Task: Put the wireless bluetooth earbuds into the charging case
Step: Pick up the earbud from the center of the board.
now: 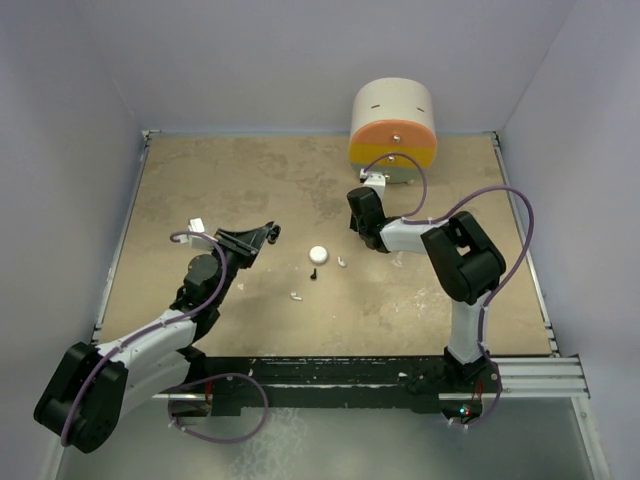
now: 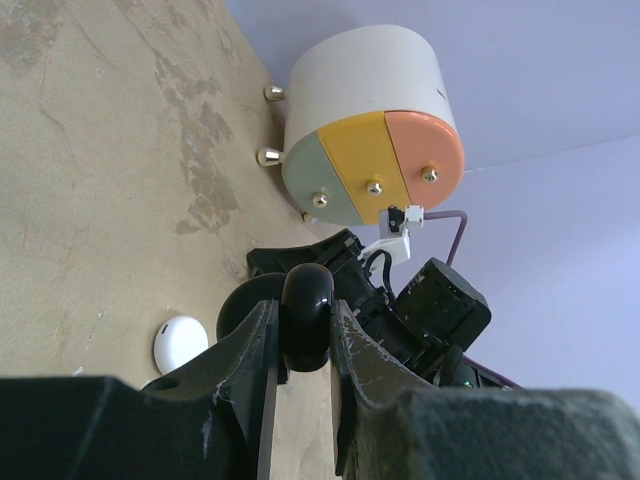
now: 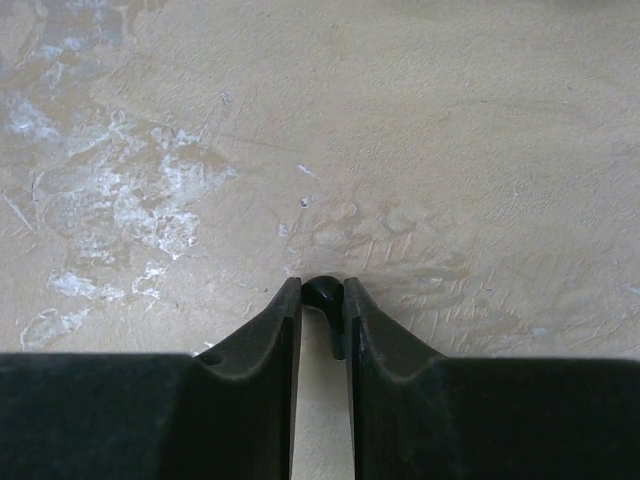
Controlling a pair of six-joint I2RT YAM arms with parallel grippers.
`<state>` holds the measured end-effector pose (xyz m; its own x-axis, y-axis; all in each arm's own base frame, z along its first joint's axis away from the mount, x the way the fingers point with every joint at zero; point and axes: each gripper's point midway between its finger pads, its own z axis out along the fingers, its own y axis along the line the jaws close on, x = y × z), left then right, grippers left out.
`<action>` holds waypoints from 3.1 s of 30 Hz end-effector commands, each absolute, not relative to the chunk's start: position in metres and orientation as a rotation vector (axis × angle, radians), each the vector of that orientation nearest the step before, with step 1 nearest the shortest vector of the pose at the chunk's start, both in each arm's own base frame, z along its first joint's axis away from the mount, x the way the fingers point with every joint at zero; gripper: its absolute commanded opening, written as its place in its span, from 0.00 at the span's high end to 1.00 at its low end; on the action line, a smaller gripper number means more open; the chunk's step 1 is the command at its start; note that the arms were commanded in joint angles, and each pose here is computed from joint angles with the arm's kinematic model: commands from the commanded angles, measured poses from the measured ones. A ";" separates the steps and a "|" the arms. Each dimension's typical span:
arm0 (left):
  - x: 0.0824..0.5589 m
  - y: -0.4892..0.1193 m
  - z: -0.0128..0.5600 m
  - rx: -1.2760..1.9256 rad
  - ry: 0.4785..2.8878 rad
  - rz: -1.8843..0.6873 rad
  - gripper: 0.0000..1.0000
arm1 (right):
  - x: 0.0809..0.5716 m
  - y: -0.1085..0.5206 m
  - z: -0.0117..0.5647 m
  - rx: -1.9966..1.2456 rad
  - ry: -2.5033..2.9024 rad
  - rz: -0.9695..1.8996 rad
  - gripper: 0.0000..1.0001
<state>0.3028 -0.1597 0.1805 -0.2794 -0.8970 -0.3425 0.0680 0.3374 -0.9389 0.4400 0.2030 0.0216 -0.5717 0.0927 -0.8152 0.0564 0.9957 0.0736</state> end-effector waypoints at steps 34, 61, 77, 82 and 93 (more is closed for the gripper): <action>0.305 -0.157 0.195 -0.764 1.498 -1.163 1.00 | 0.414 0.187 -0.016 -0.077 2.461 -0.089 0.63; 0.295 -0.164 0.208 -0.737 1.473 -1.256 1.00 | 0.413 0.169 -0.004 -0.245 2.602 -0.096 0.63; 0.294 -0.166 0.205 -0.732 1.483 -1.263 1.00 | 0.412 0.173 -0.015 -0.314 2.646 -0.088 0.66; 0.294 -0.166 0.205 -0.726 1.488 -1.264 1.00 | 0.408 0.173 -0.016 -0.328 2.656 -0.078 0.67; 0.291 -0.166 0.204 -0.720 1.492 -1.266 1.00 | 0.405 0.174 -0.013 -0.352 2.677 -0.059 0.66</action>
